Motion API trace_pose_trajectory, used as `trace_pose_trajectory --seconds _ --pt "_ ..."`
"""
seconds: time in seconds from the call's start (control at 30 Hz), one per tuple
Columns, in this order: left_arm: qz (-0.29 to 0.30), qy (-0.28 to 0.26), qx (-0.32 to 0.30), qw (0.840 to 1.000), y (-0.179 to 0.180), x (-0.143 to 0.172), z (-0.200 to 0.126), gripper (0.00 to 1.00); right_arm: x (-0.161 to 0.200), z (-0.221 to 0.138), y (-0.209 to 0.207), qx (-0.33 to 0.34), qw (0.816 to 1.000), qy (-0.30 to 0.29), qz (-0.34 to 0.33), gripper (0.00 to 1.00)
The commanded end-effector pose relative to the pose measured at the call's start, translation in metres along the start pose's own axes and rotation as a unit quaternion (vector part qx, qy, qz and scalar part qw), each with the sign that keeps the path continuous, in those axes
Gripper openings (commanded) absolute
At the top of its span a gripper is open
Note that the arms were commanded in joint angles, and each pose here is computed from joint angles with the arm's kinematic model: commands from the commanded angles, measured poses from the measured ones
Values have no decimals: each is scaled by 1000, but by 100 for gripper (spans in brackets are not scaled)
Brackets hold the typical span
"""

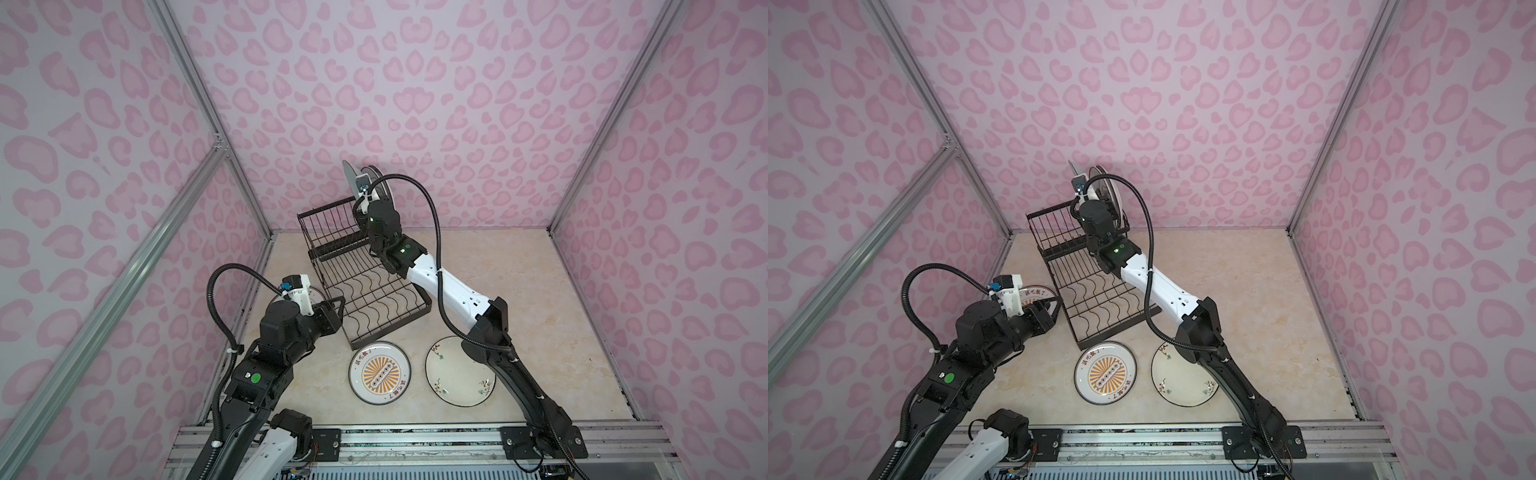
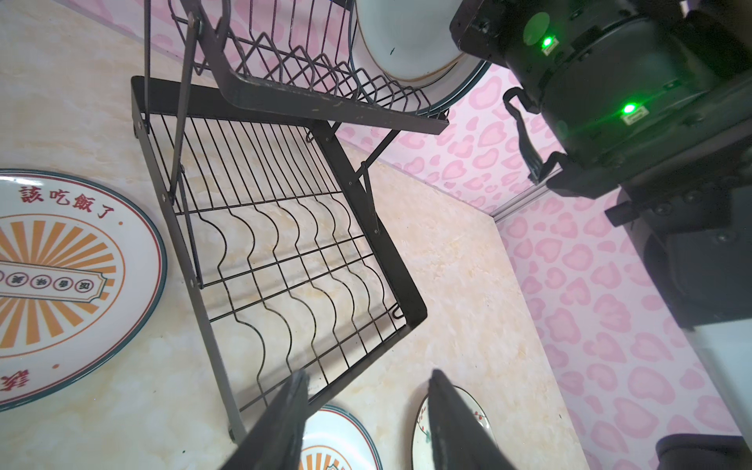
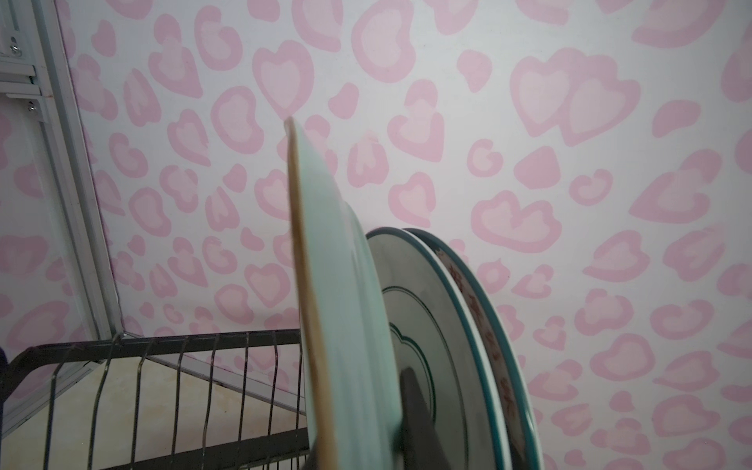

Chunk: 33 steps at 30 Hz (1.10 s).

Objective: Load plates into a dish rack
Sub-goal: Place the plate on the dish rack.

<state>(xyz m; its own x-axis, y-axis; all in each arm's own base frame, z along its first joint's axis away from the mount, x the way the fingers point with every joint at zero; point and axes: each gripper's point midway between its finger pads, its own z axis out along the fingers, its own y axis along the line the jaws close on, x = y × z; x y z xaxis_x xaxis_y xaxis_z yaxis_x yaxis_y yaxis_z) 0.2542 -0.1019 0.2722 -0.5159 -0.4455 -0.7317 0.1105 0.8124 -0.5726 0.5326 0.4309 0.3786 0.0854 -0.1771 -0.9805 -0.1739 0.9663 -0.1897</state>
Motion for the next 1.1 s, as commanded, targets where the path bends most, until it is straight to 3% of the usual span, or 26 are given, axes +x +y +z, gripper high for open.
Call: trace_pose_trajectory --seconds 0.0,1.07 --pt "3 -8 8 1000 -3 -4 1 50 -19 0 -7 15 999 -38 27 0" --pt "6 -3 9 1000 -5 -5 6 50 10 8 -6 8 1000 -4 12 0"
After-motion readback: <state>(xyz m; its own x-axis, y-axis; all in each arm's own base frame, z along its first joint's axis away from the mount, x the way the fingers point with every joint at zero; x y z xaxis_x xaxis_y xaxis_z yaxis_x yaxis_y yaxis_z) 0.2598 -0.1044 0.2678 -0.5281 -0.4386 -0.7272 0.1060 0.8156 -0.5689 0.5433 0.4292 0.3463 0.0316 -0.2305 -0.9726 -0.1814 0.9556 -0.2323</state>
